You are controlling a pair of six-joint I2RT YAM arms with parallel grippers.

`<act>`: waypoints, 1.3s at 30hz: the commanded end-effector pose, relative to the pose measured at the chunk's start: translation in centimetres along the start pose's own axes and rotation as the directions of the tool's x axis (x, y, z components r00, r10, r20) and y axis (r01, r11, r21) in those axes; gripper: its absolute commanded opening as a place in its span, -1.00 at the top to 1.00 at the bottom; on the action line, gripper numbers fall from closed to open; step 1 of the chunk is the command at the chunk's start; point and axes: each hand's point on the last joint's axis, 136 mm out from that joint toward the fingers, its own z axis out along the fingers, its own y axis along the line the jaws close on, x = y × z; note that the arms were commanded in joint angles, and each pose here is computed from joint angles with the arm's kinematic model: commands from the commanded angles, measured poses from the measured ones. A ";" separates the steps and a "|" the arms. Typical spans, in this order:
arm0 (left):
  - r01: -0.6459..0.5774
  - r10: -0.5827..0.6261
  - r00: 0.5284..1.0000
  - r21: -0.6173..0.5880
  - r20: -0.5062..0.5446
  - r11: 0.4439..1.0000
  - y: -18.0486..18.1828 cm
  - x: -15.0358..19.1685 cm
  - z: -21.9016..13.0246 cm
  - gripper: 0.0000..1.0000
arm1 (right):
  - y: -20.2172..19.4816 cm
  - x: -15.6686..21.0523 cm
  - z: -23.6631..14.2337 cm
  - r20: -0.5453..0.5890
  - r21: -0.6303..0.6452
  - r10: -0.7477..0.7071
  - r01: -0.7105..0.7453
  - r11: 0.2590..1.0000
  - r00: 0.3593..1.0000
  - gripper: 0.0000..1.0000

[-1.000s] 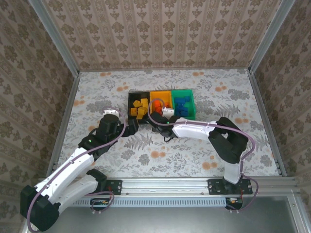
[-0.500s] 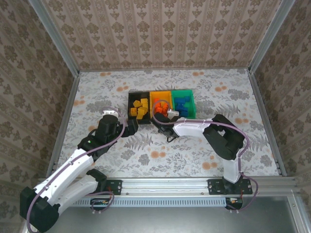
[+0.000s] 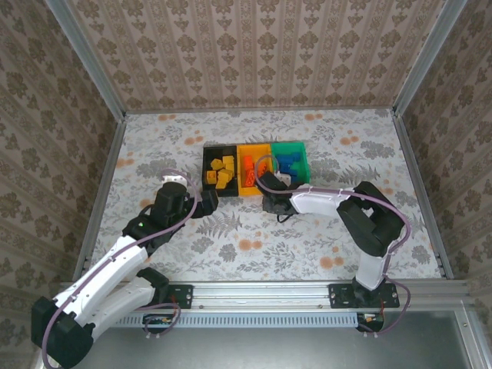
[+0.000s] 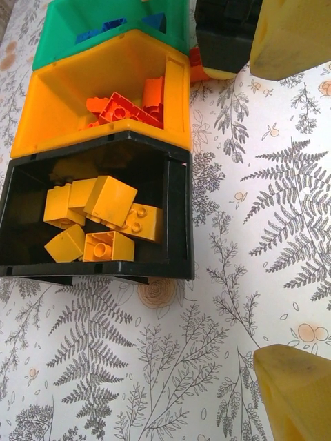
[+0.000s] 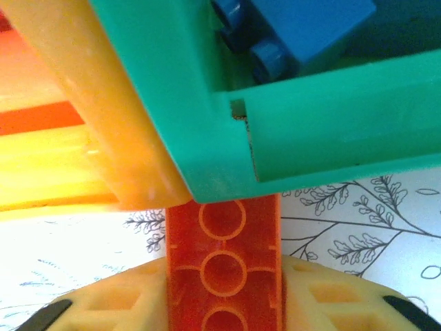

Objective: Sort the legos into containers by color

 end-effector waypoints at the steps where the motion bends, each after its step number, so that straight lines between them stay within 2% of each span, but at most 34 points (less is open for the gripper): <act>1: 0.018 -0.019 0.999 -0.025 -0.040 1.000 0.8 1.1 0.5 -1.00 | -1.8 1.5 0.0 -0.064 0.013 -0.071 0.072 0.997 0.995 0.34; 5: 0.020 -0.022 0.998 -0.033 -0.051 0.999 0.9 1.4 0.8 -1.00 | -1.4 2.2 -1.7 -0.086 -0.069 -0.122 0.116 0.991 0.989 0.47; 10: 0.021 -0.024 0.998 -0.048 -0.064 0.999 1.4 2.0 1.3 -1.00 | 0.7 2.6 -5.5 -0.095 -0.237 -0.201 0.174 0.956 0.975 0.48; 14: 0.026 -0.031 0.996 -0.057 -0.078 0.998 1.8 2.7 1.4 -1.00 | 2.6 0.1 -9.0 -0.016 -0.301 -0.219 0.205 0.931 0.976 0.44; 19: 0.040 -0.046 0.995 -0.071 -0.092 0.997 2.3 3.4 1.5 -0.99 | 4.7 -5.3 -9.3 0.081 -0.238 -0.191 0.205 0.949 0.978 0.41; 24: 0.050 -0.056 0.995 -0.072 -0.088 0.996 2.4 3.4 0.9 -1.00 | 5.8 -10.4 -5.6 0.103 -0.133 -0.160 0.173 0.976 0.982 0.39; 29: 0.053 -0.058 0.995 -0.071 -0.082 0.996 2.5 3.3 0.3 -0.99 | 5.5 -13.4 -2.7 0.098 -0.013 -0.191 0.193 0.981 0.977 0.35; 32: 0.056 -0.062 0.995 -0.075 -0.079 0.996 2.5 3.2 0.1 -1.00 | 5.6 -14.5 -1.9 0.103 0.006 -0.187 0.187 0.982 0.977 0.22; 36: 0.054 -0.059 0.996 -0.072 -0.070 0.996 2.4 2.9 -0.2 -1.00 | 6.3 -15.7 -3.0 0.147 -0.025 -0.177 0.183 0.983 0.973 -0.41; 39: 0.045 -0.049 0.998 -0.071 -0.051 0.996 2.3 2.3 -0.4 -1.00 | 6.8 -16.5 -5.4 0.216 -0.080 -0.154 0.175 0.981 0.964 -0.54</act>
